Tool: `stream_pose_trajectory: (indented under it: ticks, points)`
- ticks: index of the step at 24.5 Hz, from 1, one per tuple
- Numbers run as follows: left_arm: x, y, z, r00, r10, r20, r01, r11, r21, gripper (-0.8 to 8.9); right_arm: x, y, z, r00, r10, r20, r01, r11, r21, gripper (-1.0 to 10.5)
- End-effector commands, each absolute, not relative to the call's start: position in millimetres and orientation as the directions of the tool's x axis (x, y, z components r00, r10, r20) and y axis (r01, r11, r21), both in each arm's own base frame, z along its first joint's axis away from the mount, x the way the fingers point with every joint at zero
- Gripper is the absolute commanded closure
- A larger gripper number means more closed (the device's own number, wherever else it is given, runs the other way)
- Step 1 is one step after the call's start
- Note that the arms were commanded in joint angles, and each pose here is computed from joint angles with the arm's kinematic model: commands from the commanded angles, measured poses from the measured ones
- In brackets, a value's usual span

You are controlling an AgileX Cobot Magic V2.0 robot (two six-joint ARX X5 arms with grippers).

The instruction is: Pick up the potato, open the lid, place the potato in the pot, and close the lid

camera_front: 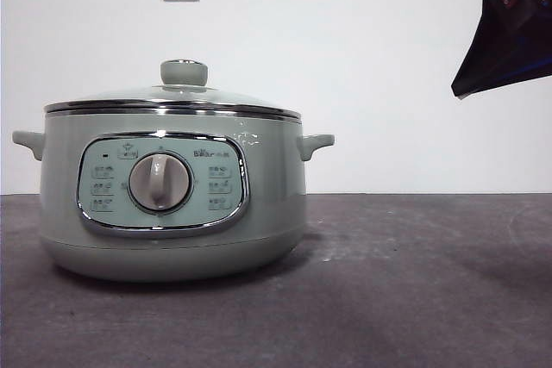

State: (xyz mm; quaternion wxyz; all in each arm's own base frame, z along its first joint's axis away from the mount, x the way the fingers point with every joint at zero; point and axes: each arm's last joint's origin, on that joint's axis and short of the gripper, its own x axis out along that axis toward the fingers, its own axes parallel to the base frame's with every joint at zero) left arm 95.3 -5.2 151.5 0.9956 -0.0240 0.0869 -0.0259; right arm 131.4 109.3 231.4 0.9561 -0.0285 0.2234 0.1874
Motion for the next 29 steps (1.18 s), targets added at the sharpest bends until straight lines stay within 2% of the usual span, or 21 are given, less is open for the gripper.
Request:
stream_pose_trajectory:
  ticks: [1, 5, 9, 12, 13, 16, 20, 29]
  points:
    - [95.8, -4.9, 146.9, 0.982, -0.052, -0.183, 0.042, 0.998, -0.055, 8.16, 131.5, 109.3, 230.8, 0.831, 0.345, -0.435, -0.366, 0.93, 0.038, 9.5]
    - [95.8, -4.9, 146.9, 0.982, -0.052, -0.183, 0.042, 0.998, -0.055, 8.16, 129.0, 107.2, 232.1, 0.831, 0.347, -0.435, -0.368, 0.929, 0.038, 9.5]
    - [95.8, -4.9, 146.9, 0.982, -0.052, -0.183, 0.042, 0.998, -0.055, 8.17, 119.0, 87.8, 241.2, 0.864, 0.323, -0.387, -0.369, 0.928, -0.05, 9.5]
    - [95.8, -4.9, 146.9, 0.982, -0.051, -0.183, 0.042, 0.998, -0.054, 8.16, 110.2, 65.8, 243.1, 0.853, 0.421, -0.309, -0.456, 0.889, -0.048, 9.5]
    - [95.8, -4.9, 146.9, 0.982, -0.051, -0.183, 0.042, 0.998, -0.055, 8.16, 107.1, 57.5, 242.3, 0.865, 0.418, -0.278, -0.445, 0.895, -0.039, 9.5]
    - [95.8, -4.9, 146.9, 0.982, -0.051, -0.183, 0.042, 0.998, -0.054, 8.16, 98.7, 32.7, 231.9, 0.939, 0.28, -0.2, -0.293, 0.956, -0.035, 9.5]
    - [95.8, -4.9, 146.9, 0.982, -0.051, -0.183, 0.042, 0.998, -0.054, 8.16, 90.8, 17.5, 205.5, 0.969, 0.195, -0.152, -0.201, 0.979, -0.026, 9.5]
    - [95.8, -4.9, 146.9, 0.982, -0.051, -0.183, 0.042, 0.998, -0.054, 8.17, 92.7, 12.5, 160.4, 0.974, 0.171, -0.151, -0.175, 0.985, -0.014, 9.5]
